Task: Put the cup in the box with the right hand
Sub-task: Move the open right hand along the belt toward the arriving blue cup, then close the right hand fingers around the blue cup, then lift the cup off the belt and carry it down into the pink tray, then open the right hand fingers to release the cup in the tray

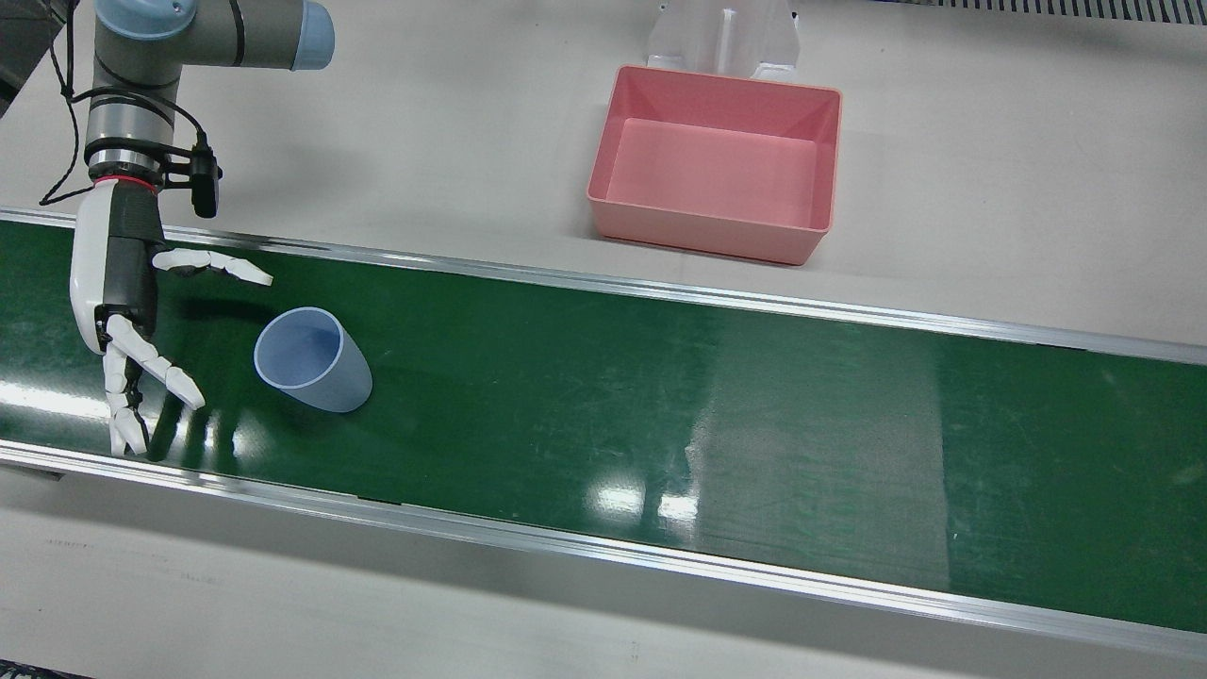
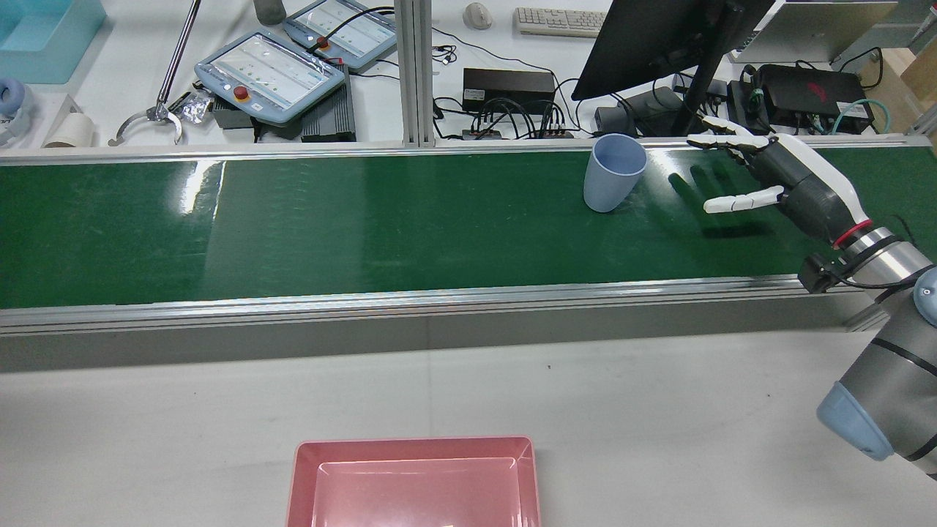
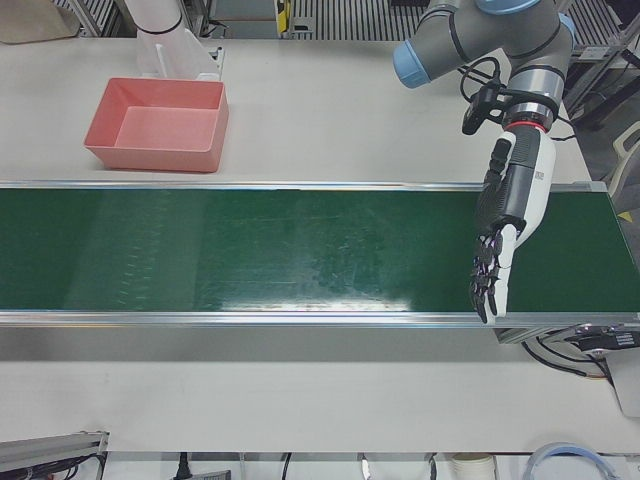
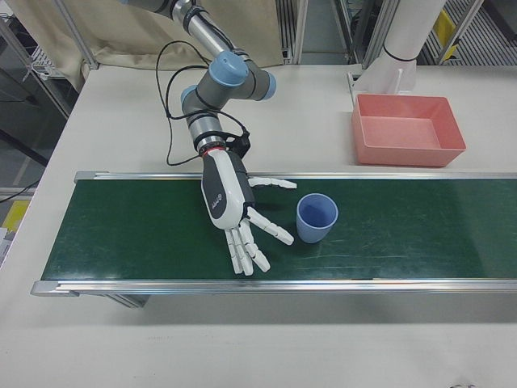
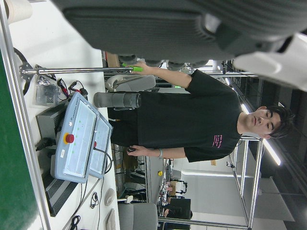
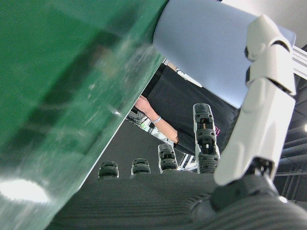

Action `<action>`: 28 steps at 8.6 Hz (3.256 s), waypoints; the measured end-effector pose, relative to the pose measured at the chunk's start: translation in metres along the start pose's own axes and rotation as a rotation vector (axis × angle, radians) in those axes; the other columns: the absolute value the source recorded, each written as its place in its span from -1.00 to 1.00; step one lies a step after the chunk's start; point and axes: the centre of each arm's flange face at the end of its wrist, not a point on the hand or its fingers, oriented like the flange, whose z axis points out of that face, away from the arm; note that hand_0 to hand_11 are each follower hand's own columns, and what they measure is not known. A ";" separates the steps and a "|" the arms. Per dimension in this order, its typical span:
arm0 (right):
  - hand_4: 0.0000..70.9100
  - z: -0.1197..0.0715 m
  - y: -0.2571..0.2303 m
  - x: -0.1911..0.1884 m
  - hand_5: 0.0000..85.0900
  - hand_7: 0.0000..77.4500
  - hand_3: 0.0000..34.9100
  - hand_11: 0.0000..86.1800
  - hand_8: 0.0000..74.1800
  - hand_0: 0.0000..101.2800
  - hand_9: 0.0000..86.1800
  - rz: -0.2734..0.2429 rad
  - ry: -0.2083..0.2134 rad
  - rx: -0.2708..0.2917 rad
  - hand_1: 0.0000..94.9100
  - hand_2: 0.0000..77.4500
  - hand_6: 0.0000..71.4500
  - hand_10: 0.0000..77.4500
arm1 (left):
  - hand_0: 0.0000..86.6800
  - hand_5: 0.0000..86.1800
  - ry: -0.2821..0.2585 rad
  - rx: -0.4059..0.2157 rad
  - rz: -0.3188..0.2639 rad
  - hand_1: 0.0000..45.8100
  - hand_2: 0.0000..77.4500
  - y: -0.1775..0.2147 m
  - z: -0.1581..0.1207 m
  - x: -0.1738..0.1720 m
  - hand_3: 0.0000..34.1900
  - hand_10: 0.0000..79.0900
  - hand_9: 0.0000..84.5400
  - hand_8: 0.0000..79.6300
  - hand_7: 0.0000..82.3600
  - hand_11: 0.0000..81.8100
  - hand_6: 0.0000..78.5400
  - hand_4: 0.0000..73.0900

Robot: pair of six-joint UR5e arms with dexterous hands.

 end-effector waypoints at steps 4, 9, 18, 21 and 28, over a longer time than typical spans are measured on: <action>-0.68 -0.001 -0.002 0.003 -0.90 -0.56 -0.41 -0.89 -0.97 -0.06 -0.86 0.003 0.004 0.006 -0.77 -0.54 -0.91 -0.93 | -1.00 -0.99 0.001 0.000 0.000 -0.98 -0.99 0.000 0.000 0.000 -1.00 -1.00 -1.00 -1.00 -1.00 -1.00 -1.00 -0.97; 0.15 0.000 -0.008 -0.011 -0.81 0.48 -1.00 -0.03 0.01 -0.09 -0.04 0.009 -0.033 0.021 -0.95 -0.56 0.07 -0.03 | -1.00 -0.99 0.000 0.000 0.000 -0.98 -0.99 0.000 0.000 0.000 -1.00 -1.00 -1.00 -1.00 -1.00 -1.00 -1.00 -0.97; -0.02 -0.054 0.306 0.002 -0.78 0.82 -1.00 -0.06 0.19 -0.10 0.62 0.101 -0.024 -0.423 -0.86 -0.49 -0.19 -0.28 | -1.00 -0.99 0.000 0.000 0.000 -0.98 -0.99 0.000 0.000 0.000 -1.00 -1.00 -1.00 -1.00 -1.00 -1.00 -1.00 -0.97; 0.00 -0.107 0.385 0.083 -0.81 0.82 -1.00 -0.14 0.07 -0.08 0.53 0.126 0.105 -0.511 -0.83 -0.54 -0.25 -0.37 | -1.00 -0.99 0.000 -0.001 0.000 -0.98 -0.99 0.000 0.000 0.000 -1.00 -1.00 -1.00 -1.00 -1.00 -1.00 -1.00 -0.97; -0.40 -0.154 0.429 0.134 -0.94 -0.56 -1.00 -0.86 -0.99 -0.09 -0.92 0.098 0.191 -0.568 -0.82 -0.54 -0.88 -0.90 | -1.00 -1.00 0.001 0.001 0.000 -0.98 -0.99 0.000 0.000 0.000 -1.00 -1.00 -1.00 -1.00 -1.00 -1.00 -0.99 -0.97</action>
